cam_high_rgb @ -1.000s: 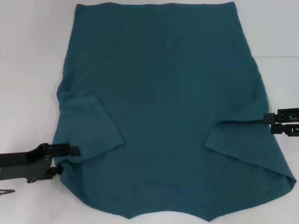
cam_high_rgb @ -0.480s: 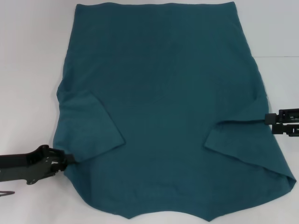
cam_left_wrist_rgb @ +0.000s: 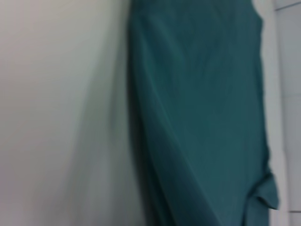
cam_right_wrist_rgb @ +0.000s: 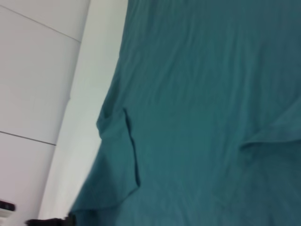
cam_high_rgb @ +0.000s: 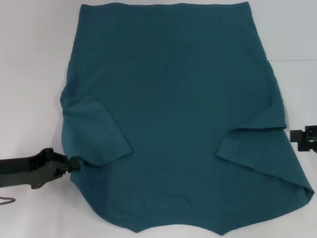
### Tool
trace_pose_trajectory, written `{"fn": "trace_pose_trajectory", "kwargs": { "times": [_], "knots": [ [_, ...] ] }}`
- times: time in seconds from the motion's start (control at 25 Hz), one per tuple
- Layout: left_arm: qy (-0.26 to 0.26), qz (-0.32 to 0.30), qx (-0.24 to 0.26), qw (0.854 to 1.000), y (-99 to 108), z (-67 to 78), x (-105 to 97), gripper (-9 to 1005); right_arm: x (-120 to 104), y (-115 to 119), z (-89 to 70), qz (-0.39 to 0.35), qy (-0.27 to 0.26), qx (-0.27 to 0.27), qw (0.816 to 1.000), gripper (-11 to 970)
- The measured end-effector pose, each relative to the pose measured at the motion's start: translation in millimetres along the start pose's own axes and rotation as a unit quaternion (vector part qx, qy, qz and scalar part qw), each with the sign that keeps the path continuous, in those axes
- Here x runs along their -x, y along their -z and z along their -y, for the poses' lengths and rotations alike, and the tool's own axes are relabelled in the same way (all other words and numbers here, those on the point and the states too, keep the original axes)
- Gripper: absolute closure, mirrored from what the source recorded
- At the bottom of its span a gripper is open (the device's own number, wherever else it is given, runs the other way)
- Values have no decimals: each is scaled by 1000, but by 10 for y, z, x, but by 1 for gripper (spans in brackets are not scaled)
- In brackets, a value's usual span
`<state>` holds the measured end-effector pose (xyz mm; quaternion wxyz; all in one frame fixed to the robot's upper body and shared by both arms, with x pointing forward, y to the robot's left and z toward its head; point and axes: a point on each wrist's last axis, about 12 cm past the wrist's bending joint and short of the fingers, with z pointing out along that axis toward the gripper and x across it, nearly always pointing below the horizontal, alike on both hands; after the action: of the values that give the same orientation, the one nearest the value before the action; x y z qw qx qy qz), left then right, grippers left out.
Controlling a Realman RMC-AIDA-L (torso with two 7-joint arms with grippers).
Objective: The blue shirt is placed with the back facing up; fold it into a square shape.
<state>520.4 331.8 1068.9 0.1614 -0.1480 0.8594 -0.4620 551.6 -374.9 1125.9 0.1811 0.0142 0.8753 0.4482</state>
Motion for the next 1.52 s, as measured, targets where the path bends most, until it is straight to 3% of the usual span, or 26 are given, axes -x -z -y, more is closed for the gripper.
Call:
{"fn": "trace_pose_trajectory", "kwargs": {
  "times": [0.4,0.88,1.52],
  "knots": [
    [-9,16,-17,1000,49,36,54,989,-38,332,176,-45,2,-97,994,352],
    [-8,22,-13,1000,43,27,68,989,-107,64,190,-100,92,-122,983,353],
    [-2,25,-11,1000,42,5,49,989,-100,-47,245,-92,99,-149,979,353]
  ]
}}
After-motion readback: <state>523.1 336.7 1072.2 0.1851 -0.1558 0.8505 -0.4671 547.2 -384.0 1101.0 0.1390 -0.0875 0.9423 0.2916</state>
